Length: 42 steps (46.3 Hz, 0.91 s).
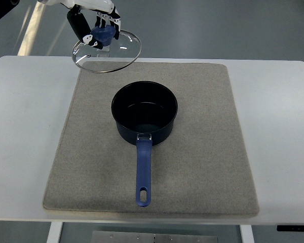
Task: Open pot lid and place left with left hand
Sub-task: 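Carry the lid beside the saucepan toward the left arm's side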
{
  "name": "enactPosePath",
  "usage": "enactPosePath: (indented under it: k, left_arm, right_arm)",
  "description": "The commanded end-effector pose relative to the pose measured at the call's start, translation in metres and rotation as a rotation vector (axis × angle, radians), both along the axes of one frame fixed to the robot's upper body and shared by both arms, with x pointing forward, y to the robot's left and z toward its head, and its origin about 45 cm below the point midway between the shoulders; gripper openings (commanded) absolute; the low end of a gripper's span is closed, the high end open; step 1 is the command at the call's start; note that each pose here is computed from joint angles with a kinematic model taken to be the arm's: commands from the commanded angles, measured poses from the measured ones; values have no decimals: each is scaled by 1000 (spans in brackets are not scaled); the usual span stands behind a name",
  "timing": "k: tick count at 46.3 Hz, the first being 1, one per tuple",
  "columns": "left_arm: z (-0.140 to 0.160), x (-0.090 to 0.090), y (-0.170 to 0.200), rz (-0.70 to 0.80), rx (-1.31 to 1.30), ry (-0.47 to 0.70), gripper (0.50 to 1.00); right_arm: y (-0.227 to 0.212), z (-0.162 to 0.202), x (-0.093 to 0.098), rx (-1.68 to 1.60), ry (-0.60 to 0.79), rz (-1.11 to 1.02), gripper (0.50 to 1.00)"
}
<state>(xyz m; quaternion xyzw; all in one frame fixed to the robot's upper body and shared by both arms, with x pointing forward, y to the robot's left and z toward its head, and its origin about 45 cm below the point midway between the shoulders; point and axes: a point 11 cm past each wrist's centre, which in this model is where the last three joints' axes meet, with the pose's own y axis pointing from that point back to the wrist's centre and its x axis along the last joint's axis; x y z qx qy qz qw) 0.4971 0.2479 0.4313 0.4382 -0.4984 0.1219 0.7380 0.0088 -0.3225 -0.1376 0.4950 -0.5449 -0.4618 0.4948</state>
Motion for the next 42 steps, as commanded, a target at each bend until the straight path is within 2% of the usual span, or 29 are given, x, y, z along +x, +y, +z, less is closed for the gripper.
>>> enactPosePath:
  k: [1,21,29,42]
  left_arm:
    - [-11,-2,10,16,3,20,500]
    - [-54,-14,57,90,46,107,500]
    - [-75,-19,62,94,63,150,500]
    - [-90,-21,64,86,92,153,500]
  right_arm:
    - [0,0,0,0,0,0,915]
    - [0,0,-1,0,1,0,915]
    - [0,0,0,0,0,0,915]
    - [0,0,0,0,0,0,915]
